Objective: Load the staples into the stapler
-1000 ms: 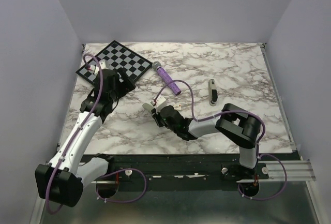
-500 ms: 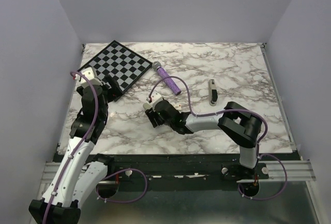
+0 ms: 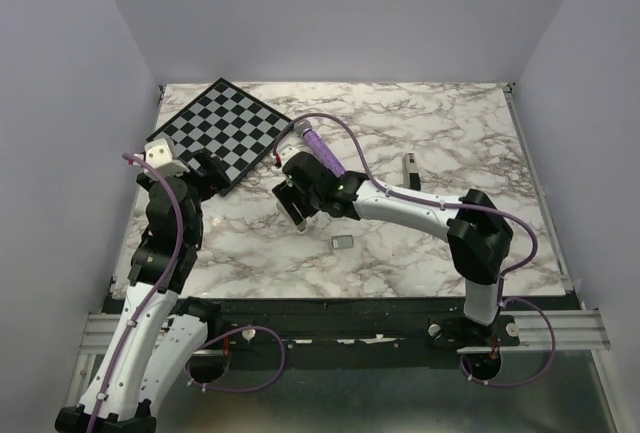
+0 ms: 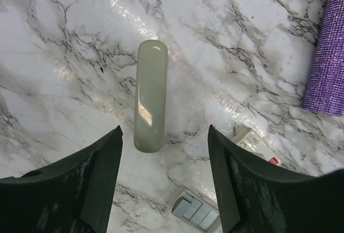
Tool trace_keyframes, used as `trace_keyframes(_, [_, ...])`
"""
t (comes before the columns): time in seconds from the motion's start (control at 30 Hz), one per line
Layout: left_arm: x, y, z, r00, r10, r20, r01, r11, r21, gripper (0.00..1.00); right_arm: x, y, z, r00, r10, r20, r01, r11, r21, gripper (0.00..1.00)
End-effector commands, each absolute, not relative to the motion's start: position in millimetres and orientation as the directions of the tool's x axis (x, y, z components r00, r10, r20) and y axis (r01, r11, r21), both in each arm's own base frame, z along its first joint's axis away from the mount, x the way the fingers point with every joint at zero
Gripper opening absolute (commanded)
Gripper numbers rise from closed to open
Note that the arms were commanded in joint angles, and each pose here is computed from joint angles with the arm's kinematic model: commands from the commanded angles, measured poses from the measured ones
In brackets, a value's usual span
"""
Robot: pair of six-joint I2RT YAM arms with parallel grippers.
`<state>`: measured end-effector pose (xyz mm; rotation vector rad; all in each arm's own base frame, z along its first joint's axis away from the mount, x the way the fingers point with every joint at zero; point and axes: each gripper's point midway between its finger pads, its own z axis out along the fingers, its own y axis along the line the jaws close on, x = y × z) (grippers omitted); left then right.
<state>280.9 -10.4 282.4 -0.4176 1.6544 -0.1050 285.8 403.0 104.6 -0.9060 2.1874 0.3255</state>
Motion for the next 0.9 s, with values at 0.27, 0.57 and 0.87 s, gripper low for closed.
trace_keyframes(0.27, [277.6,-3.3,285.4,-0.031,-0.311,-0.950,-0.221,0.929,-0.297,0.99,265.2,393.9,80.3,-0.585,-0.651,-0.483,-0.749,0.663,0.013,0.69])
trace_keyframes(0.57, [276.2,-3.0,286.3,-0.013,-0.305,-0.952,-0.211,0.932,-0.296,0.99,264.4,409.1,62.7,-0.601,-0.669,-0.437,-0.760,0.648,0.053,0.64])
trace_keyframes(0.87, [276.5,-5.7,285.5,-0.016,-0.308,-0.951,-0.198,0.934,-0.299,0.99,263.9,406.0,42.2,-0.619,-0.683,-0.387,-0.753,0.657,0.044,0.28])
